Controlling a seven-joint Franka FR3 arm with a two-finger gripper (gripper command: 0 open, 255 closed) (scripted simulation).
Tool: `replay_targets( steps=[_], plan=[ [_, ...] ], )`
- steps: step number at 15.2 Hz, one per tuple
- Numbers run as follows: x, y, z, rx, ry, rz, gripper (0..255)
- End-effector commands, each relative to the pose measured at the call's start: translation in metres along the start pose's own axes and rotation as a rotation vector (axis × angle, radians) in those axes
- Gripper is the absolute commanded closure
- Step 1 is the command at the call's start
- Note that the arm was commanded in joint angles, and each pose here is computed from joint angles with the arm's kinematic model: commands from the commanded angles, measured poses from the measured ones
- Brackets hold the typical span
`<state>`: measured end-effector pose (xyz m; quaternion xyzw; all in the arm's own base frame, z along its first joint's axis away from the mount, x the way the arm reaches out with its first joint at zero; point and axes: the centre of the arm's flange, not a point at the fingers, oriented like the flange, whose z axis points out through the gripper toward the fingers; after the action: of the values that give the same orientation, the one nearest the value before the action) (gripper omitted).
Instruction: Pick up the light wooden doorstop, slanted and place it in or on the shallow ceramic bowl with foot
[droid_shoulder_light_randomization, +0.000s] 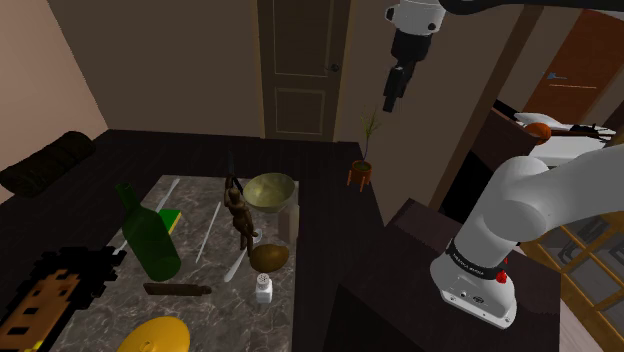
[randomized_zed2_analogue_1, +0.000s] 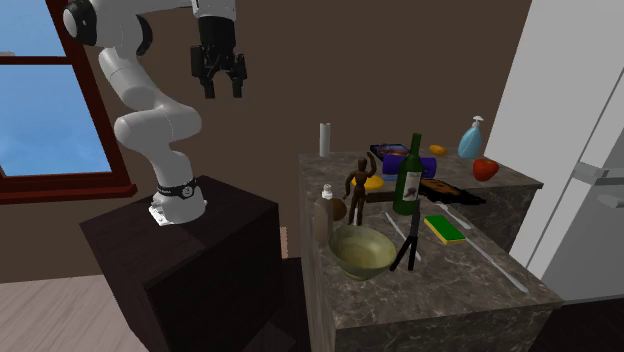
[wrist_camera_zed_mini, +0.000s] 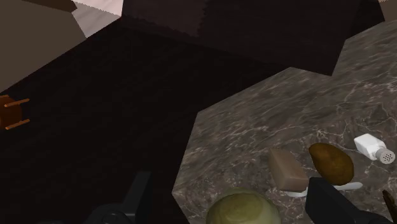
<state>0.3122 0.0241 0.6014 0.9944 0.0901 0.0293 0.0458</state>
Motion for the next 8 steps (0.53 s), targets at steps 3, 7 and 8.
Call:
replay_targets(
  steps=[3,7,8],
  plan=[
    [0.014,-0.010,0.020,0.005,-0.007,-0.005,0],
    [0.042,-0.032,0.060,0.016,-0.020,-0.016,0],
    [0.049,-0.037,0.070,0.019,-0.023,-0.019,0]
  ],
)
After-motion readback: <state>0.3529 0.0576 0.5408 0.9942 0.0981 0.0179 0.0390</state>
